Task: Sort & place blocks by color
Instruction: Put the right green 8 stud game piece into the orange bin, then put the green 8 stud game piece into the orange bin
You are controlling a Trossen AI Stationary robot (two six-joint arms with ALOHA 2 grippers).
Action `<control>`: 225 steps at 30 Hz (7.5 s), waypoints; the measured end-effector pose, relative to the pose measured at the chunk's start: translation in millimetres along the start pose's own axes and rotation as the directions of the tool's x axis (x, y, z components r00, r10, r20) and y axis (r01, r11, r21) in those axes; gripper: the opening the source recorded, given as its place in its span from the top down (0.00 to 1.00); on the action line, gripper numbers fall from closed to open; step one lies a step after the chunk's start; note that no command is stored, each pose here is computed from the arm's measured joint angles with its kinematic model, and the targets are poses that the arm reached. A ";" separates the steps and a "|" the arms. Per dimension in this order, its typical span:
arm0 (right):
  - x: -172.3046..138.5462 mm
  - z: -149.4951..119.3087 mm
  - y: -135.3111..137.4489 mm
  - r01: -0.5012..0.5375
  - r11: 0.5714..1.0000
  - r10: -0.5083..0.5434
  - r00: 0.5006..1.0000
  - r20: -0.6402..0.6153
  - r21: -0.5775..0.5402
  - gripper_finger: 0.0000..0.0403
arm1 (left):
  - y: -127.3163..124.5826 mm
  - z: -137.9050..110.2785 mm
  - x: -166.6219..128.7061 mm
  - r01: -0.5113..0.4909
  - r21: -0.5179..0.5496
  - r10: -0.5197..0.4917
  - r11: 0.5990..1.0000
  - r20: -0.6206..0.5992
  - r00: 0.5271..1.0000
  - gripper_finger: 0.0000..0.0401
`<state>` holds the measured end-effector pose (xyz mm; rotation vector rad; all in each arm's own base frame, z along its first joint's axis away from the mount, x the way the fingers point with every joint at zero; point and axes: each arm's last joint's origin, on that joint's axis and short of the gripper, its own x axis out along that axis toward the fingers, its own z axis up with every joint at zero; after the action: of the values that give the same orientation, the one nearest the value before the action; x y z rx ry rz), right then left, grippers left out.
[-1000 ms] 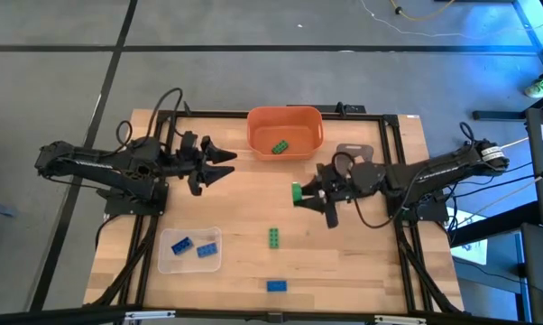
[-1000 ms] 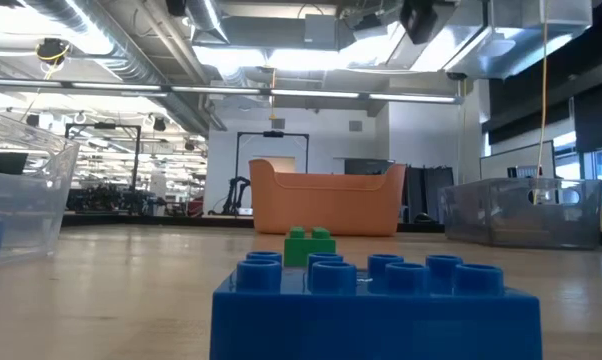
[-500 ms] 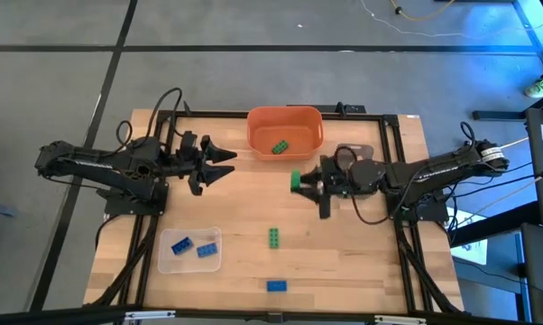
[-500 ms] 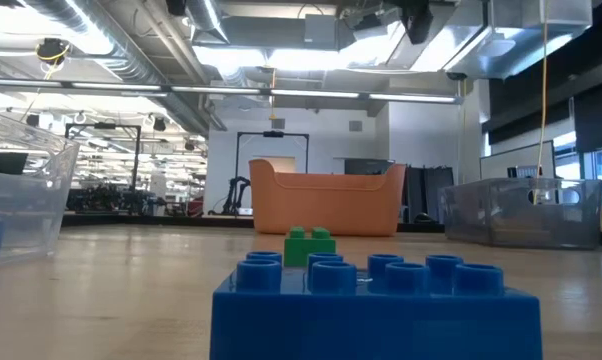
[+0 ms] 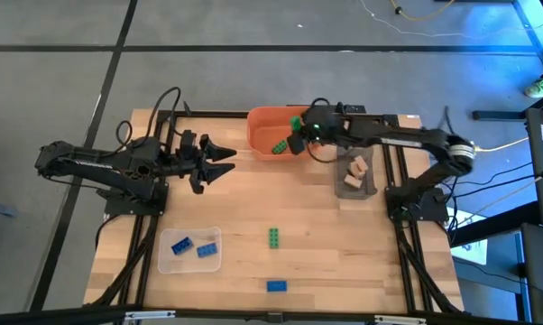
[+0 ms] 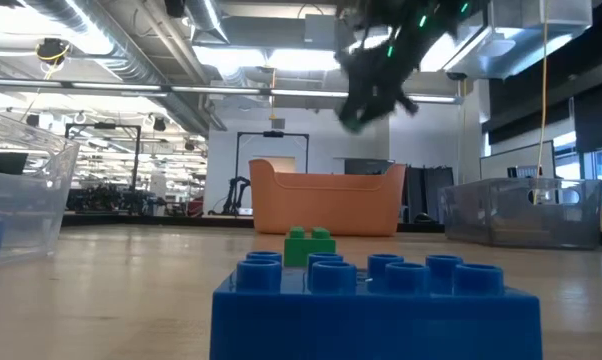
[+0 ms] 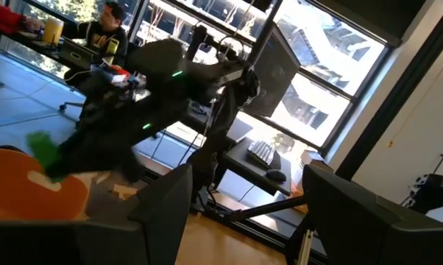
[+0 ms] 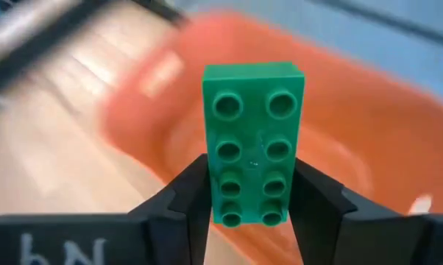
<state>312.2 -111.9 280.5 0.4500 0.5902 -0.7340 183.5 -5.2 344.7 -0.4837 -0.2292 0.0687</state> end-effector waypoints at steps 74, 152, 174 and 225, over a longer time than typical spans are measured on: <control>-127.4 -86.4 63.1 -0.696 0.641 0.765 0.616 0.188 -0.324 0.01 | -0.4 -2.3 1.2 0.038 0.337 -0.029 0.941 -0.030 0.999 0.38; -170.7 -65.8 37.2 -0.787 0.600 0.774 0.525 0.354 -0.145 0.01 | 20.1 -243.6 165.7 0.962 0.271 0.115 0.028 -0.957 0.266 0.38; -171.6 -64.8 37.4 -0.791 0.595 0.775 0.517 0.364 -0.144 0.01 | 31.2 -262.5 162.9 0.953 0.223 0.130 0.206 -0.971 0.199 0.62; -167.1 -64.1 34.2 -0.662 0.706 0.698 0.591 0.405 -0.250 0.01 | -3.9 -42.8 1.2 0.036 0.148 -0.023 0.988 -0.090 0.996 0.69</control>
<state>216.0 28.6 345.3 0.3667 -0.0571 -0.0474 194.8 -27.8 310.0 -0.3326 -0.1437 0.0355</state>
